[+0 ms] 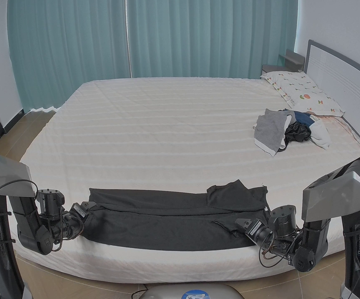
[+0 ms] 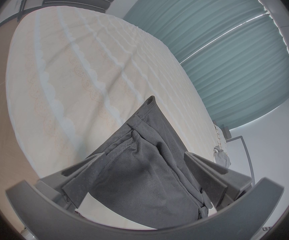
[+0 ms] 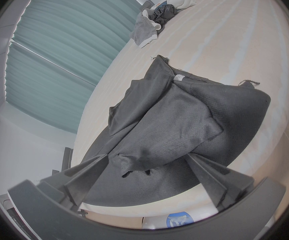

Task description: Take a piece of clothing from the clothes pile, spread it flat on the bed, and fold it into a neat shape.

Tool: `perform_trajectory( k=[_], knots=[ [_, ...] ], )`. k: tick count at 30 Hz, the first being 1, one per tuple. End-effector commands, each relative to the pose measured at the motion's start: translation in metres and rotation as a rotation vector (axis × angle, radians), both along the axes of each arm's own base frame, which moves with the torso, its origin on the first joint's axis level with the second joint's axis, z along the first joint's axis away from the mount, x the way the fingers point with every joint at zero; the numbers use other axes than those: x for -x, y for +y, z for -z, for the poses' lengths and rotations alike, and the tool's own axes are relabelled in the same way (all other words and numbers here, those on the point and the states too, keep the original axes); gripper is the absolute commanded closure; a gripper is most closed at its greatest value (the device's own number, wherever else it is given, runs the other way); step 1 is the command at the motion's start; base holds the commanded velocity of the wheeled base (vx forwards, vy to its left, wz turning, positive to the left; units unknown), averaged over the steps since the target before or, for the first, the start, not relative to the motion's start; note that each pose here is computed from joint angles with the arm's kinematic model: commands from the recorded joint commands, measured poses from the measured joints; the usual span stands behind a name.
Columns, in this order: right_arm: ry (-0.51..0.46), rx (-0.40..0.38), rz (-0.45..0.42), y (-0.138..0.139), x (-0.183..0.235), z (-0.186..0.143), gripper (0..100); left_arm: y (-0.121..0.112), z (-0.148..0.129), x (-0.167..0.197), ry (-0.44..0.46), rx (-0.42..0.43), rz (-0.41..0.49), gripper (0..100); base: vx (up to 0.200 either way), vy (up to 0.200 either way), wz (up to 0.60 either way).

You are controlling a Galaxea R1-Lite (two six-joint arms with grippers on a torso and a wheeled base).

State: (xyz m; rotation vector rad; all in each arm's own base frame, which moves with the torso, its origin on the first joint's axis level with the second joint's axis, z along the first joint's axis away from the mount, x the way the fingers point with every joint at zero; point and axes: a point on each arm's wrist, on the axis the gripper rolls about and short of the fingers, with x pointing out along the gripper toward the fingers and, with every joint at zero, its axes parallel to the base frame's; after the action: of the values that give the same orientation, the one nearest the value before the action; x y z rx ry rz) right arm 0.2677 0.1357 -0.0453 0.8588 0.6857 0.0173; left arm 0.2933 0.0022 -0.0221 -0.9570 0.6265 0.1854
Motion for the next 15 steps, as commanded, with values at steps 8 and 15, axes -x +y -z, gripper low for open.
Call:
perform_trajectory(
  k=[8,15],
  knots=[
    [0.001,0.012,0.009,-0.0001,0.0011,0.0012,100,0.0001,0.0007,0.0001,0.003,0.001,0.0,0,0.0,0.0,0.0],
    [0.0,0.012,0.001,-0.001,0.0077,-0.006,100,0.0001,0.0007,0.0001,0.003,0.001,0.0,0,0.0,0.0,0.0]
  ],
)
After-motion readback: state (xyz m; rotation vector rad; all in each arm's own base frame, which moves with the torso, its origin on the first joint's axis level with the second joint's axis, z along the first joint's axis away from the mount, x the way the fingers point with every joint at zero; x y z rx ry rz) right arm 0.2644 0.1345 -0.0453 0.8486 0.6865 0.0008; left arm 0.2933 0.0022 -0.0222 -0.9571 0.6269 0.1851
